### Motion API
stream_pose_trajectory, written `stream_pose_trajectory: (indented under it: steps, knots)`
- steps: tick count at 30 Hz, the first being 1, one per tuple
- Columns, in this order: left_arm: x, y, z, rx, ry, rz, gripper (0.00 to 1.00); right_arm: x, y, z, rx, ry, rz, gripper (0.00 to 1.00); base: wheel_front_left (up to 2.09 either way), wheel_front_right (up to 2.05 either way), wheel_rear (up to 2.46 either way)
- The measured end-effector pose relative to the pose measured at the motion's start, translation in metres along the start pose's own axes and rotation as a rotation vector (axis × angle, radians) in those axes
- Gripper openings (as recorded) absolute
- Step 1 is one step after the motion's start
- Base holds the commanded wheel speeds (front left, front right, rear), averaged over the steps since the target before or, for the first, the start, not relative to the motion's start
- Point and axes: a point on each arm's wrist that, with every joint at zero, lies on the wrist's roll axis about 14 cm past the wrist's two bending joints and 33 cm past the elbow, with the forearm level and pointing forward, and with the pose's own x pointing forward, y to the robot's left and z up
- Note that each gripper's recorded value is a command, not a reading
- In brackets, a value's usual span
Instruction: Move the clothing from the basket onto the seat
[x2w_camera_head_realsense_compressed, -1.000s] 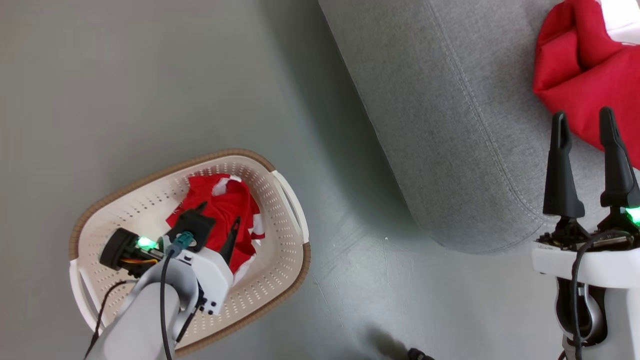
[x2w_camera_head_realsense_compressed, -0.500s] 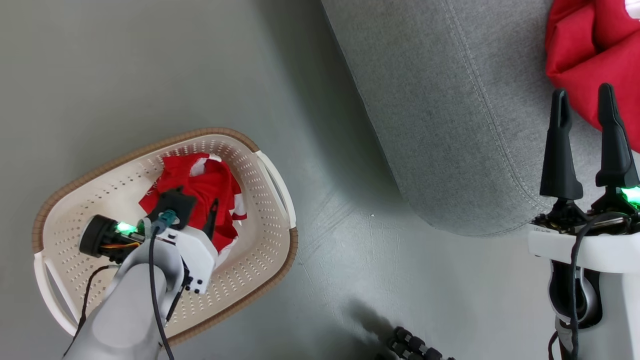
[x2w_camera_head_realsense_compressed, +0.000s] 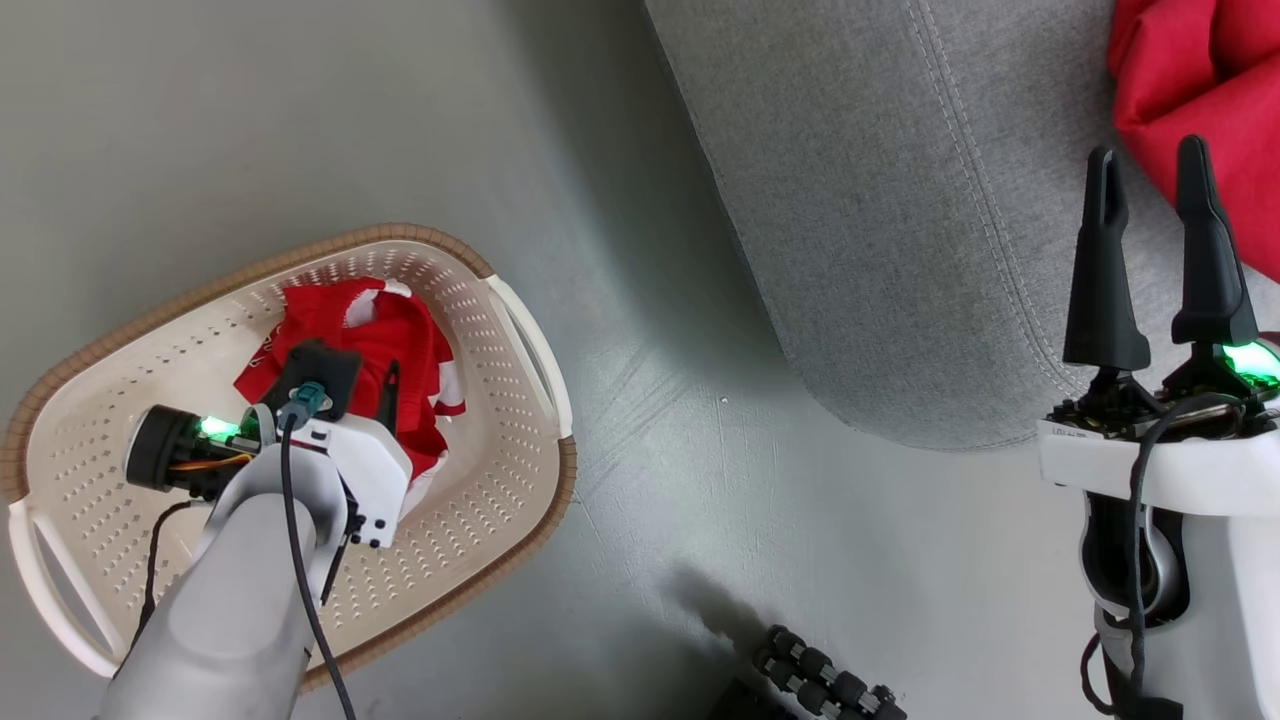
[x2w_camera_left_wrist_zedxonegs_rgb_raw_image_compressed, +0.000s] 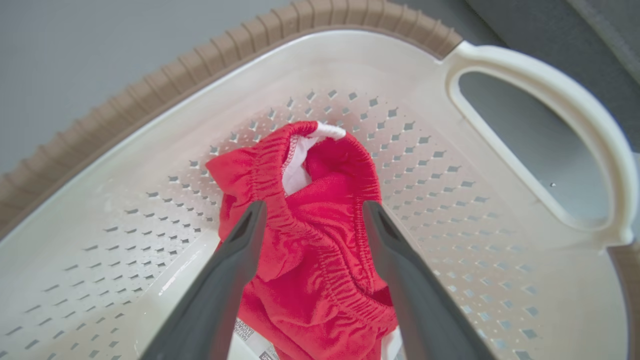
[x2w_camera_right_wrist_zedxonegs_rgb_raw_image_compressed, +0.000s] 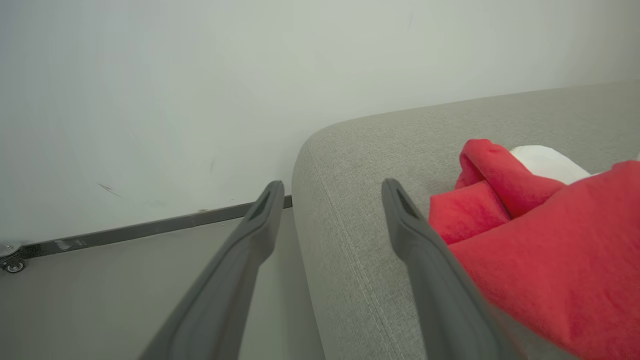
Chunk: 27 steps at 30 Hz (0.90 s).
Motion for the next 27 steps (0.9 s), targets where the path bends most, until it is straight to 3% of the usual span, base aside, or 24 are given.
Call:
stream_pose_trajectory:
  steps: [25,26,27]
  knots:
    - [0.026,0.027,-0.016,0.019,0.061,0.149,1.00,0.012,-0.004,-0.013,-0.006,0.026,-0.012,1.00,0.00,0.00,0.00]
    - [0.026,0.028,-0.017,0.021,0.064,0.154,0.98,0.013,-0.003,-0.013,-0.007,0.024,-0.011,1.00,0.00,0.00,0.00]
    - [0.027,0.029,-0.018,0.022,0.067,0.157,0.81,0.014,-0.003,-0.012,-0.007,0.021,-0.009,1.00,0.00,0.00,0.00]
